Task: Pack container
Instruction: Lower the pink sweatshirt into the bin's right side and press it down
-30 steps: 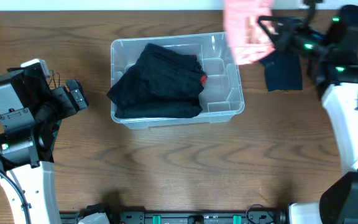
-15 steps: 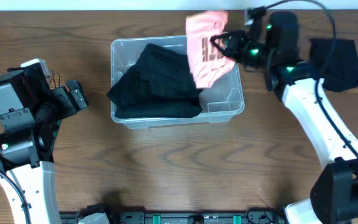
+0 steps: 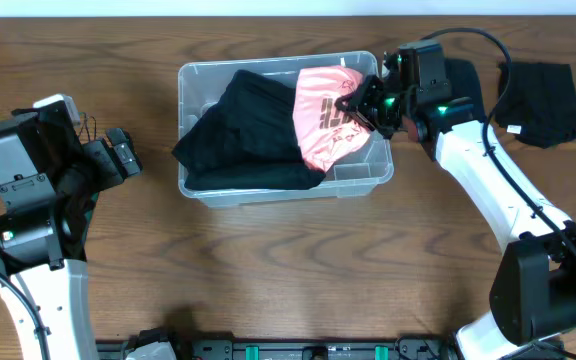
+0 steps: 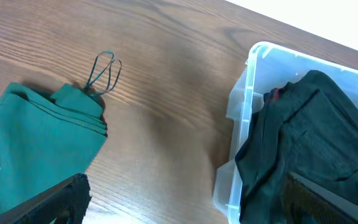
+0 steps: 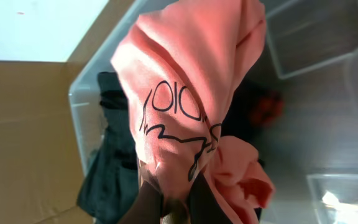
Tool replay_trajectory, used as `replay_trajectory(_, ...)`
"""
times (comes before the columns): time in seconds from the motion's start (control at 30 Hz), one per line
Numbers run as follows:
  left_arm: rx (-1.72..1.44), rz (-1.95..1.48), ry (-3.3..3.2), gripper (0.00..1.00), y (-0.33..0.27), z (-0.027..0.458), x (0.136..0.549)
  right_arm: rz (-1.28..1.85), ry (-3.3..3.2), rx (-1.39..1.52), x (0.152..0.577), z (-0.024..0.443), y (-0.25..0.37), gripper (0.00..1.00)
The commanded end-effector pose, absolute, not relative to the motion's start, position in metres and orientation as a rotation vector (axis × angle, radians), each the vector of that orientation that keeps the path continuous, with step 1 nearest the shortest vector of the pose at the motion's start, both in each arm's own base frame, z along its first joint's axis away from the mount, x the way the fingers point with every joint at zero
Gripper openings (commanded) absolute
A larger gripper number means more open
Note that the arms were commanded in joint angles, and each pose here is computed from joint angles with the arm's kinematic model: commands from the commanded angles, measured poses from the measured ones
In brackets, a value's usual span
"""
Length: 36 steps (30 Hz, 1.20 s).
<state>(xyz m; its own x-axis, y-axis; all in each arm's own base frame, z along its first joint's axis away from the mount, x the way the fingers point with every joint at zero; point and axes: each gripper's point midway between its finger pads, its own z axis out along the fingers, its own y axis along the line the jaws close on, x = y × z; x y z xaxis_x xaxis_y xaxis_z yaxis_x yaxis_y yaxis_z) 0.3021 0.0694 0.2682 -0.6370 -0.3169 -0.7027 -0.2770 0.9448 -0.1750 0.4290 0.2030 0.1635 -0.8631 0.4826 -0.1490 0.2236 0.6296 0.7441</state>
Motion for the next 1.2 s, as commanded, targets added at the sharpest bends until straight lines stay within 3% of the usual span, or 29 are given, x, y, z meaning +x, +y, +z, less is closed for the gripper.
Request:
replay_trajectory(0.0, -0.416, -0.072, 2.282, 0.98, 0.069, 0.274, 0.303, 1.027, 2.538, 0.549, 0.428, 0.161, 0.202, 0.01)
replay_trajectory(0.2, -0.416, -0.072, 2.282, 0.98, 0.069, 0.274, 0.303, 0.860, 2.570, 0.562, 0.427, 0.148, 0.184, 0.01)
replay_trajectory(0.57, -0.416, -0.072, 2.282, 0.98, 0.069, 0.274, 0.303, 0.753, 2.546, 0.385, 0.437, 0.174, 0.176, 0.01)
replay_trajectory(0.6, -0.416, -0.072, 2.282, 0.98, 0.069, 0.274, 0.303, 0.754, 2.547, 0.372, 0.436, 0.174, 0.177, 0.13)
replay_trajectory(0.63, -0.416, -0.072, 2.282, 0.98, 0.069, 0.274, 0.303, 0.753, 2.547, 0.370, 0.436, 0.174, 0.177, 0.43)
replay_trajectory(0.67, -0.416, -0.072, 2.282, 0.98, 0.069, 0.274, 0.303, 0.758, 2.547, 0.363, 0.436, 0.174, 0.178, 0.81)
replay_trajectory(0.7, -0.416, -0.072, 2.282, 0.98, 0.069, 0.274, 0.303, 0.767, 2.545, 0.341, 0.436, 0.176, 0.179, 0.98)
replay_trajectory(0.87, -0.416, -0.072, 2.282, 0.98, 0.069, 0.274, 0.303, 0.774, 2.503, 0.244, 0.443, 0.208, 0.180, 0.99)
replay_trajectory(1.17, -0.416, -0.072, 2.282, 0.98, 0.069, 0.274, 0.303, 0.476, 2.377, -0.043, 0.444, 0.307, 0.167, 0.99)
